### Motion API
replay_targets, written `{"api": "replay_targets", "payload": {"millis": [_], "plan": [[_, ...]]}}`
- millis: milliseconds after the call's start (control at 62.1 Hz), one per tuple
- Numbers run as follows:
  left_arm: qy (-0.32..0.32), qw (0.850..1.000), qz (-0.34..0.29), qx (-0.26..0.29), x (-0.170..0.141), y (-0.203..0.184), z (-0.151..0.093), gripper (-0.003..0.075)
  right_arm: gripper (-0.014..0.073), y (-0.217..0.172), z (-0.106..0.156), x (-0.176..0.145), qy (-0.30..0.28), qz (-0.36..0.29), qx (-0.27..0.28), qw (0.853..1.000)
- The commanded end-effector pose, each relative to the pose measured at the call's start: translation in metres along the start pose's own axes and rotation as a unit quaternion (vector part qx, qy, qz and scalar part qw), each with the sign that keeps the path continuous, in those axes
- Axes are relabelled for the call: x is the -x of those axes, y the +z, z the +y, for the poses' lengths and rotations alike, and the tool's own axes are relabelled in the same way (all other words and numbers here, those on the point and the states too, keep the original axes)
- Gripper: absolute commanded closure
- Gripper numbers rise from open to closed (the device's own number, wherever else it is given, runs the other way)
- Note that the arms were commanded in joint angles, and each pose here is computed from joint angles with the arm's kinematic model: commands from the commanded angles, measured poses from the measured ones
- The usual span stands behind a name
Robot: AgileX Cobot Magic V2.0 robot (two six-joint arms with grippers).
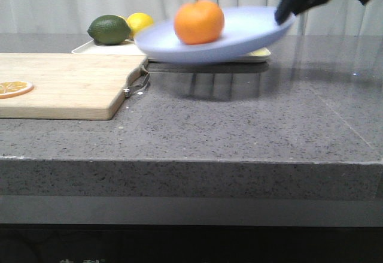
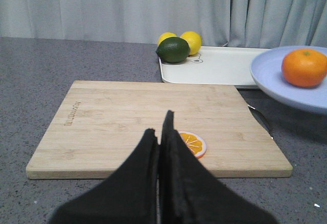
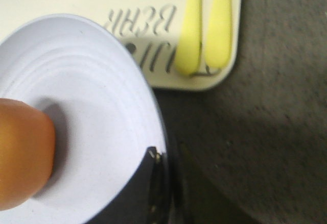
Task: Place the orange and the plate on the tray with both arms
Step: 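Lift the plate with the orange and carry it over the white tray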
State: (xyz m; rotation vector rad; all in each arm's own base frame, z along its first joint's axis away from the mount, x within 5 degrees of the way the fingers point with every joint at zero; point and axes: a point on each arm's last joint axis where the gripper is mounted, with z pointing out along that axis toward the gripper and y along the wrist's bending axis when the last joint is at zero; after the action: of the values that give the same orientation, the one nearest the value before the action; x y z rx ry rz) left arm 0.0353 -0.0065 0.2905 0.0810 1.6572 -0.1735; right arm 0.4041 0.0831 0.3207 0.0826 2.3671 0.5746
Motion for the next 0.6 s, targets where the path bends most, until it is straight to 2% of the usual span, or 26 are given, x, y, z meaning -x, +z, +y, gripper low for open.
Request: {"api": "replay_targets", "payload": {"millis": [0,338,467,580], "plan": [[-0.009,0.999,-0.052,-0.004,0.016,-0.002,-0.001,0.0738,0.0655,-0.024,0.021,0.040,0.018,-0.077,0.050,0.996],[-0.009,0.999,-0.052,-0.004,0.016,-0.002,-0.001,0.0738,0.0655,0.038,0.029,0.105,0.041,-0.109,0.100,0.988],[-0.009,0.999,-0.052,-0.004,0.016,-0.002,-0.001,0.0738,0.0655,0.065,0.024,0.111,0.052,-0.117,0.112,0.985],[-0.009,0.999,-0.052,-0.004,0.016,-0.002,-0.001,0.0738,0.0655,0.080,0.018,0.112,0.039,-0.124,0.108,0.986]]}}
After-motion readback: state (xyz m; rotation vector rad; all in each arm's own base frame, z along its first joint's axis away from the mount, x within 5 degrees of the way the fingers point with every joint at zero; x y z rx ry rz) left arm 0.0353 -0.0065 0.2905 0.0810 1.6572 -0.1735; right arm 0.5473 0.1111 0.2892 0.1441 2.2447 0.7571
